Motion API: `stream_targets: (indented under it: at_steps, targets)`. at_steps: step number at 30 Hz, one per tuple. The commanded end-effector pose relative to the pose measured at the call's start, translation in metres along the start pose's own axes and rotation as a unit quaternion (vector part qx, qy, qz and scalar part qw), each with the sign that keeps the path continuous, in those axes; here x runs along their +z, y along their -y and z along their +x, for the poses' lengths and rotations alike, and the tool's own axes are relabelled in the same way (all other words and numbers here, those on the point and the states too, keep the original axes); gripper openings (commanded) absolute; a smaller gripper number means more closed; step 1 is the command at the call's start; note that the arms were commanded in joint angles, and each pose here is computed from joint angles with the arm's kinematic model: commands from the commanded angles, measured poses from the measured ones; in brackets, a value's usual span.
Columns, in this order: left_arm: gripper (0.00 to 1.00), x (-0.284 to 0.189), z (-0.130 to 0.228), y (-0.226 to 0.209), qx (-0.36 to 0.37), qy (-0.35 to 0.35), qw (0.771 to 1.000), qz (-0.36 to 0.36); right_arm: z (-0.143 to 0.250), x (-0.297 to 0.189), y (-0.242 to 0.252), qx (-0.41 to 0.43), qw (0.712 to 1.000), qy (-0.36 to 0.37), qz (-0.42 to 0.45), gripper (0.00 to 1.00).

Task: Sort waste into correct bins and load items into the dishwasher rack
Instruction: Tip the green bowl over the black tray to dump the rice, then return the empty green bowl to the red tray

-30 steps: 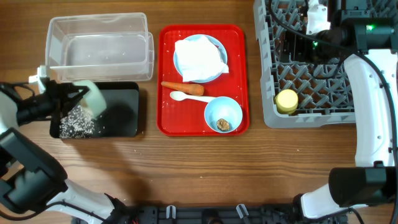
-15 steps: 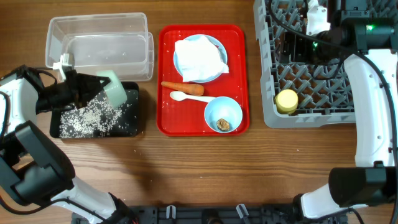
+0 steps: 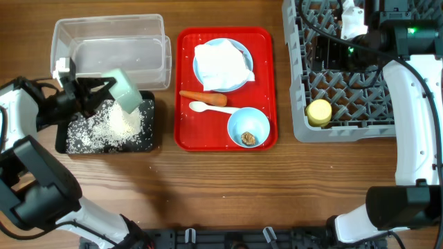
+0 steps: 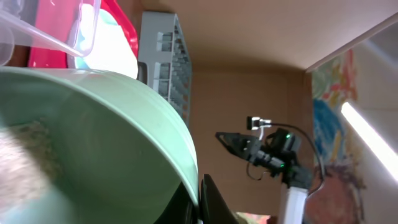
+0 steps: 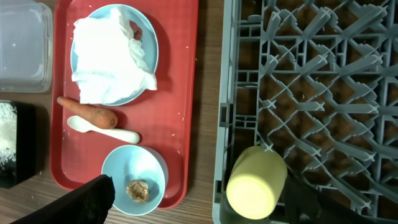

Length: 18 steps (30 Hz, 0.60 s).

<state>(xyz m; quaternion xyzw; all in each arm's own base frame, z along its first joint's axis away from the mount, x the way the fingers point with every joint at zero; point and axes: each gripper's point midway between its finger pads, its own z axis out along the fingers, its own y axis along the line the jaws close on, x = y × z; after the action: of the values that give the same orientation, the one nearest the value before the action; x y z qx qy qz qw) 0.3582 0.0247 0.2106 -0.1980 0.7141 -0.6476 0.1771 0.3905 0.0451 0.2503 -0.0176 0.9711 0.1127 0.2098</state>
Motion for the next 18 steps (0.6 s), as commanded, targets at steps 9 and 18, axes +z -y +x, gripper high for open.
stream_targets:
  at_steps: [9,18]
  targets:
    - [0.04,-0.028,0.000,0.026,-0.083,0.053,0.994,0.056,0.002,0.002,0.002,-0.007,1.000,-0.005,0.009,0.90]
    - [0.04,0.023,0.035,0.050,0.086,-0.030,0.995,0.043,-0.002,0.002,0.002,-0.004,1.000,0.004,0.008,0.90]
